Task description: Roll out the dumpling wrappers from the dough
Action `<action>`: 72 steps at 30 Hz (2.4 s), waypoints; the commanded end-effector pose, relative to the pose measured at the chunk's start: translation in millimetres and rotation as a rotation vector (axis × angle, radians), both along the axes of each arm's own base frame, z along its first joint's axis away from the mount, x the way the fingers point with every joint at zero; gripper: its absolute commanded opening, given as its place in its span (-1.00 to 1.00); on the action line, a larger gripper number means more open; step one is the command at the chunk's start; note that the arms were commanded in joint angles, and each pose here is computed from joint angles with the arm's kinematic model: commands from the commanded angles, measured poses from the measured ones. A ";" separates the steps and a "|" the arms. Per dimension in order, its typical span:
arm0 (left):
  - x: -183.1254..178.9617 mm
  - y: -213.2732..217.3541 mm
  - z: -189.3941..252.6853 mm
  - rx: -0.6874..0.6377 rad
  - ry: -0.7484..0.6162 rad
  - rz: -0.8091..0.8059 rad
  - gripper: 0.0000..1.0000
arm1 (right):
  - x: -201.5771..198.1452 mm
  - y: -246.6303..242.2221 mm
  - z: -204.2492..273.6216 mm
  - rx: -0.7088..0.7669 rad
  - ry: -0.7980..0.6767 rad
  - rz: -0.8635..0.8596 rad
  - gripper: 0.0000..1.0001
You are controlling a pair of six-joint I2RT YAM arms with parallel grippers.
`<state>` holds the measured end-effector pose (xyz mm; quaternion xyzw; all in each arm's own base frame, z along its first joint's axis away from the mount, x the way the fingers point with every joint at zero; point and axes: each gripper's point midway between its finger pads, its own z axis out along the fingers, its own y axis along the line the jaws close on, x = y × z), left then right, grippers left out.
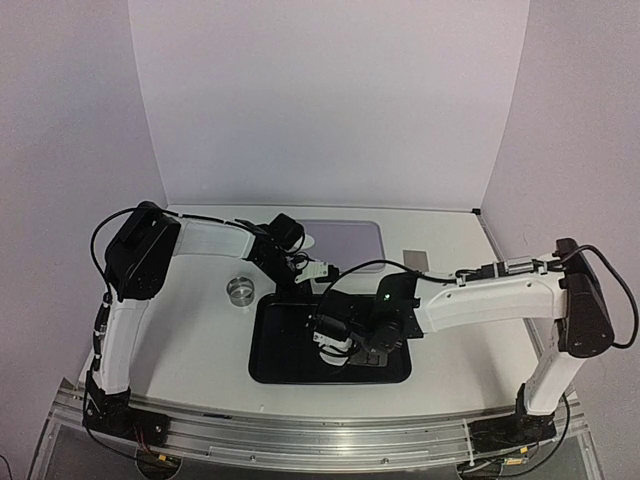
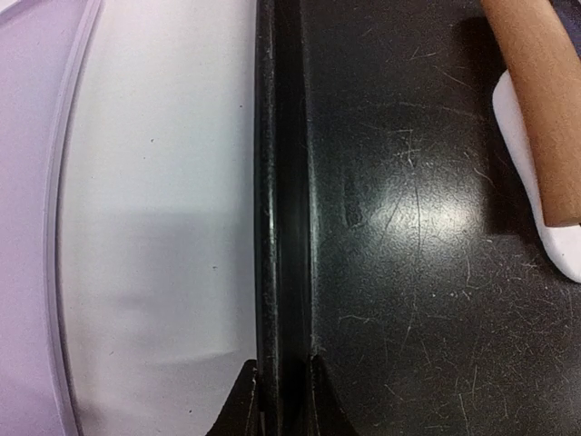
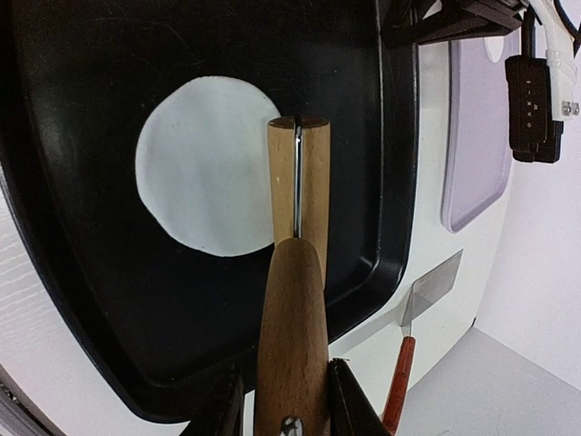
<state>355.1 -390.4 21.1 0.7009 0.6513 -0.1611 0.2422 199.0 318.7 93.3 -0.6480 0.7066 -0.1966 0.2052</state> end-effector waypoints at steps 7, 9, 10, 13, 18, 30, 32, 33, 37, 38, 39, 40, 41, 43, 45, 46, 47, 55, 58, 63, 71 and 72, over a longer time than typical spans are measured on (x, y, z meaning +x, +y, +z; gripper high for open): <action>28.6 12.5 -8.4 0.051 -0.132 0.011 -1.00 | -95.7 -15.3 -56.6 -0.097 0.256 -0.006 -1.00; 28.8 13.9 -9.4 0.051 -0.130 0.012 -1.00 | -102.6 -16.6 -53.6 -0.077 0.267 -0.026 -1.00; 29.3 14.9 -10.1 0.051 -0.128 0.014 -1.00 | -105.2 -17.7 -51.3 -0.072 0.268 -0.029 -1.00; 29.3 16.6 -12.6 0.052 -0.122 0.017 -1.00 | -99.4 -16.2 -37.8 -0.079 0.233 0.009 -1.00; 28.9 14.7 -11.3 0.043 -0.118 0.022 -1.00 | -60.2 1.8 10.8 -0.050 0.119 0.072 -1.00; 32.0 14.4 -6.9 0.046 -0.130 0.027 -1.00 | 10.9 72.8 67.4 -0.045 -0.037 0.307 -1.00; 32.1 15.1 -6.2 0.050 -0.133 0.027 -1.00 | 11.1 71.4 48.6 -0.072 -0.013 0.323 -1.00; 32.1 15.7 -6.0 0.052 -0.135 0.026 -1.00 | 10.1 69.8 38.8 -0.089 0.001 0.331 -1.00; 31.5 16.3 -6.6 0.057 -0.135 0.023 -1.00 | -1.6 48.6 0.3 -0.153 0.074 0.310 -1.00; 31.6 16.3 -6.7 0.056 -0.134 0.023 -1.00 | -5.8 42.1 -6.0 -0.161 0.091 0.300 -1.00; 31.8 16.1 -6.5 0.055 -0.134 0.023 -1.00 | -10.8 35.4 -12.0 -0.172 0.105 0.294 -1.00; 31.9 15.8 -6.1 0.053 -0.133 0.023 -1.00 | -18.0 28.4 -18.0 -0.192 0.116 0.299 -1.00; 32.2 15.3 -5.6 0.052 -0.133 0.023 -1.00 | -26.0 21.6 -22.4 -0.209 0.126 0.308 -1.00; 32.5 14.6 -4.9 0.049 -0.133 0.023 -1.00 | -45.4 10.1 -28.6 -0.228 0.157 0.318 -1.00; 32.7 14.4 -4.8 0.049 -0.133 0.022 -1.00 | -63.3 0.5 -32.7 -0.240 0.195 0.314 -1.00; 32.7 14.8 -5.2 0.049 -0.132 0.022 -1.00 | -68.4 -2.7 -33.5 -0.246 0.205 0.310 -1.00; 32.6 15.0 -5.7 0.050 -0.130 0.022 -1.00 | -72.9 -5.9 -34.2 -0.253 0.214 0.306 -1.00; 32.4 15.3 -5.7 0.052 -0.132 0.019 -1.00 | -39.7 11.9 -32.6 -0.238 0.175 0.283 -1.00; 33.0 14.7 -3.4 0.050 -0.137 0.017 -1.00 | -20.4 25.1 -31.1 -0.213 0.157 0.280 -1.00; 33.9 14.8 -1.9 0.049 -0.139 0.021 -1.00 | -27.2 27.8 -35.9 -0.197 0.182 0.274 -1.00; 33.8 16.9 -6.8 0.048 -0.127 0.023 -1.00 | -92.6 -15.9 -51.8 -0.257 0.292 0.223 -1.00; 34.4 17.7 -6.8 0.047 -0.125 0.027 -1.00 | -96.8 -18.8 -53.4 -0.261 0.295 0.211 -1.00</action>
